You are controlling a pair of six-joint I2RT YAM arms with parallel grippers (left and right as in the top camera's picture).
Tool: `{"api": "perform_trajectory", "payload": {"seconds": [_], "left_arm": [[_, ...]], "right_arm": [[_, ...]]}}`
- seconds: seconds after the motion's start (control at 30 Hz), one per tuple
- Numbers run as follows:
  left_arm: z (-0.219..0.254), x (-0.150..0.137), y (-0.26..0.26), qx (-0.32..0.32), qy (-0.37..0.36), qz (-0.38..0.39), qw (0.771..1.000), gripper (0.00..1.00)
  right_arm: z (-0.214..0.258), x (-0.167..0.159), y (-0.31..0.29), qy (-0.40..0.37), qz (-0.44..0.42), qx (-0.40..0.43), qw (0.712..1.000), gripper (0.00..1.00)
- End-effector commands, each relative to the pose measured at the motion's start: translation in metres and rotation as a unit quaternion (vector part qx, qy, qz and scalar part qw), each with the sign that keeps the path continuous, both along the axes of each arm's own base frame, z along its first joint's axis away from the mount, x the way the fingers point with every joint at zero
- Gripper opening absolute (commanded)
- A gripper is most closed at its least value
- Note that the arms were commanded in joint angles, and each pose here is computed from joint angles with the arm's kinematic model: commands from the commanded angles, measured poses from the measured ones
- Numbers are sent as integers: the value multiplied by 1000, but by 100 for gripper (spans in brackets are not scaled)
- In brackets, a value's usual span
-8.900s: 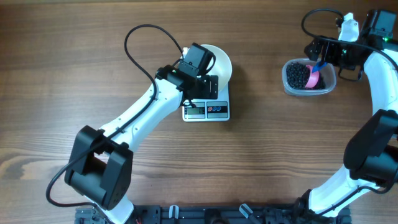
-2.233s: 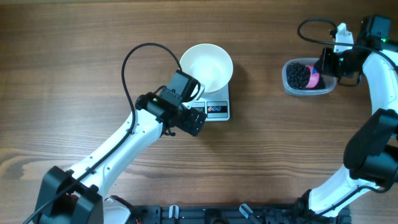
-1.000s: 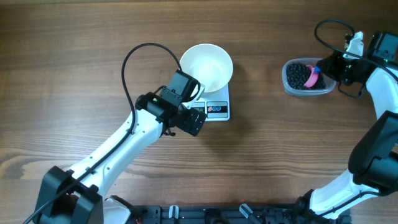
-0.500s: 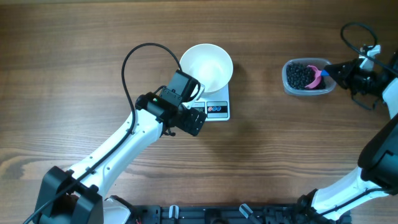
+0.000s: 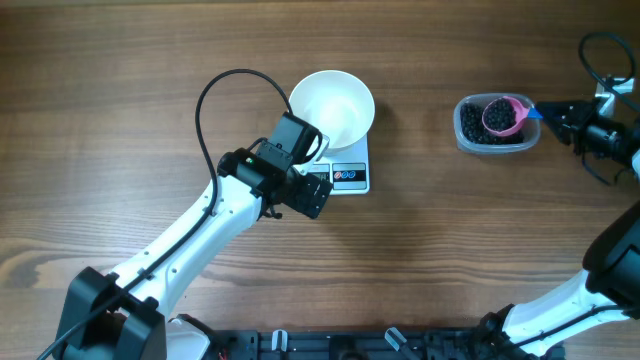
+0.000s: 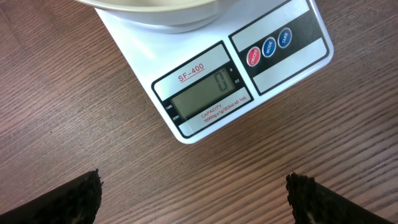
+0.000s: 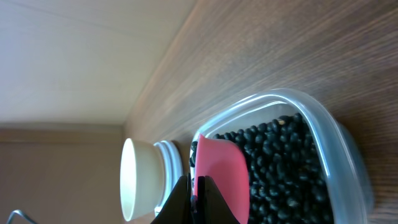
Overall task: Scoop item into bowl and weigh 150g on scale
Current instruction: 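Carry the filled scoop with right gripper over the white bowl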
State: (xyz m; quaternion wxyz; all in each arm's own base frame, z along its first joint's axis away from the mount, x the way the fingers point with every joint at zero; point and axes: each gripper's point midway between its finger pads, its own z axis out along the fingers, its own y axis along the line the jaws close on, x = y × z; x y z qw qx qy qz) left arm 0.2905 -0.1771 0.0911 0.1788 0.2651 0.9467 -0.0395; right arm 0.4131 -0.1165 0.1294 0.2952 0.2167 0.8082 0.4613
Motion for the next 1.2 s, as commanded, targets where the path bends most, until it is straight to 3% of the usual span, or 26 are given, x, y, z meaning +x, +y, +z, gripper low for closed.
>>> {"api": "perform_trajectory", "payload": {"seconds": [0.0, 0.2, 0.5, 0.87, 1.17], "left_arm": [[4, -2, -1, -6, -3, -7, 1000, 100], [4, -2, -1, -6, -3, -7, 1000, 100], [4, -2, -1, -6, -3, -7, 1000, 100], [4, -2, -1, -6, -3, -7, 1000, 100], [4, -2, -1, -6, -3, -7, 1000, 100]], "right_arm": [[20, -7, 0, -44, 15, 73, 996, 5], [45, -17, -20, -84, 5, 130, 988, 6], [52, -8, 4, -64, 31, 170, 983, 4], [57, 19, 124, -40, 169, 174, 969, 4], [53, 32, 252, -39, 263, 116, 957, 4]]}}
